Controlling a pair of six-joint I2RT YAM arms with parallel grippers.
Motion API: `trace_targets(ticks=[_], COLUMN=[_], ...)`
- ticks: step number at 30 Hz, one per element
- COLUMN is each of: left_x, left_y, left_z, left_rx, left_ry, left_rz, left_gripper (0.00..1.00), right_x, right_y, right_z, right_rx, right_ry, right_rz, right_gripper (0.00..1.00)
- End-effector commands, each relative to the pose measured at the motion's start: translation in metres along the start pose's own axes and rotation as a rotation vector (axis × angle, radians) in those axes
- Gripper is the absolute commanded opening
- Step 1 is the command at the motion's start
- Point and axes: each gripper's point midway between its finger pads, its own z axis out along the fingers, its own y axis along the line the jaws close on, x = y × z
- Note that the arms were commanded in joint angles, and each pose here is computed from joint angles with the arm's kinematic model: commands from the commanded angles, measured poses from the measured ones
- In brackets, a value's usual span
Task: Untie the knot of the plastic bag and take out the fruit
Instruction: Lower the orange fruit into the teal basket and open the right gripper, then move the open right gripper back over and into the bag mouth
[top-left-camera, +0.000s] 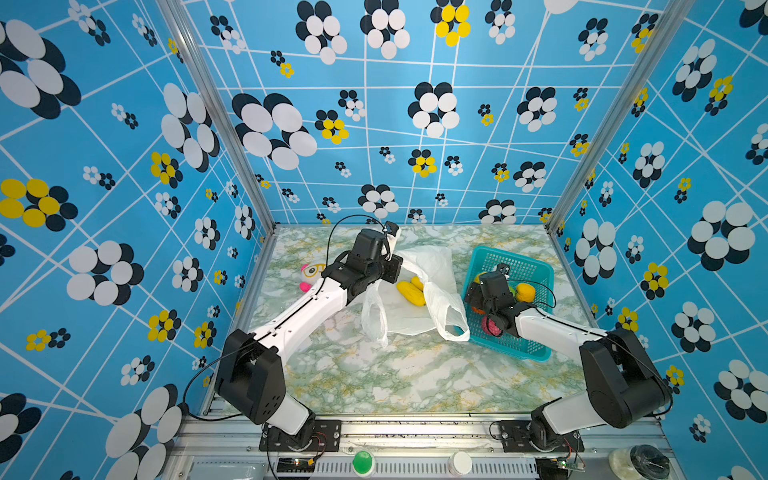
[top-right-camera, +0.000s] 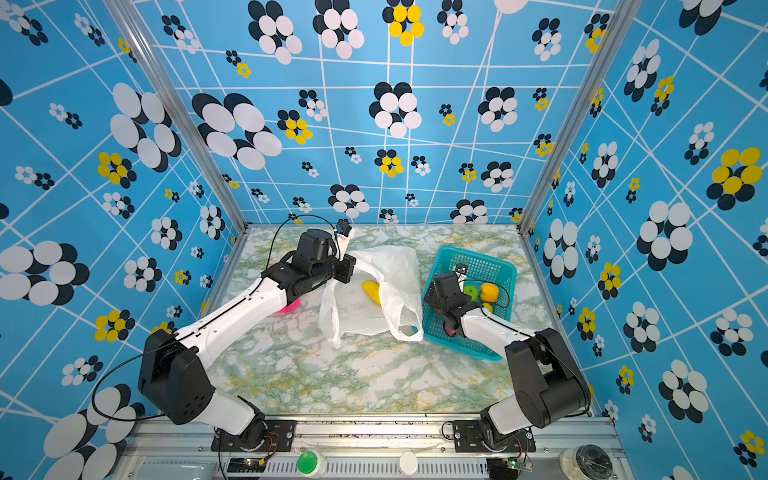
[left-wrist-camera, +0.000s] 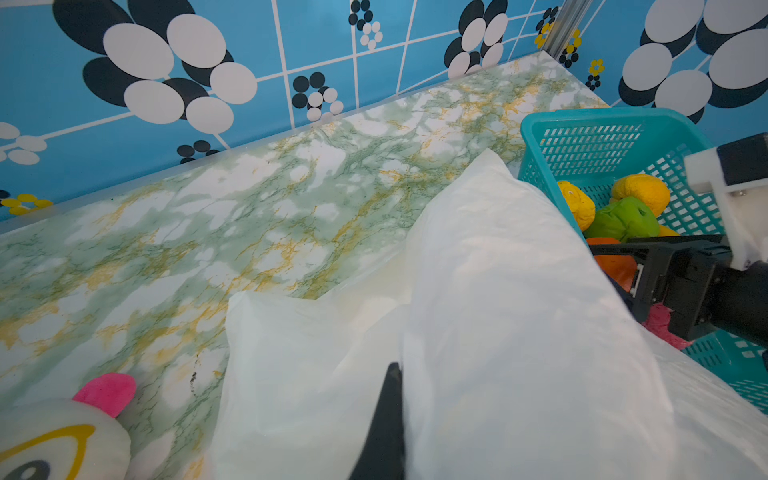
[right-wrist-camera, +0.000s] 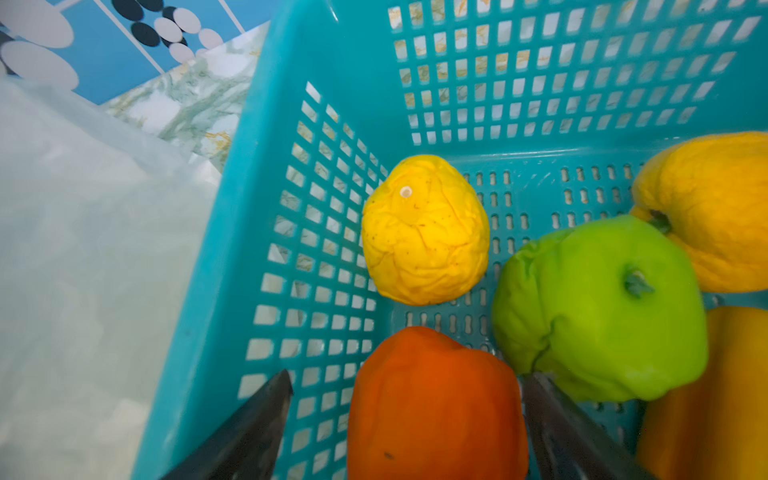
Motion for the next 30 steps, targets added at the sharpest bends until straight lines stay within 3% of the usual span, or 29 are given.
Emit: trace_targets(ticks=[1,7,13,17,23,30], left_x=[-0.013,-0.011,-0.013,-0.011,-0.011,-0.013], left_y=[-0.006,-0.005,-0.006,-0.006,-0.006,-0.009], left_z=[-0.012,-0.010,-0.010,-0.008,-0.008,-0.007], left_rx=[0.022,0.019,0.020,0.023,0.022,0.042], left_ry=[-0.037,-0.028,-0.033,-0.027,-0.022,-0.028], left_rz=[0.005,0.002,0.005,0.004,0.002,0.003], left_gripper=[0.00,0.00,0.00,0.00,0.00,0.00], right_x=[-0.015,-0.030,-0.052,-0.051,-0.022,0.014], right_y=[0.001,0.000,0.031,0.063,0.123,0.175], right_z=[-0.019,-0.051,-0.123,-0.175,-0.231,-0.250], right_rx=[-0.040,-0.103,-0.315,-0.487,-0.746,-0.838], right_ry=[-0.064,-0.133,-0.302,-0.390,-0.438,-0.380], right_rz=[0.015,-0.005,-0.097,-0.218,-0.437,-0.641], right_gripper=[0.94,0.86,0.63,0.56,0.53,0.52])
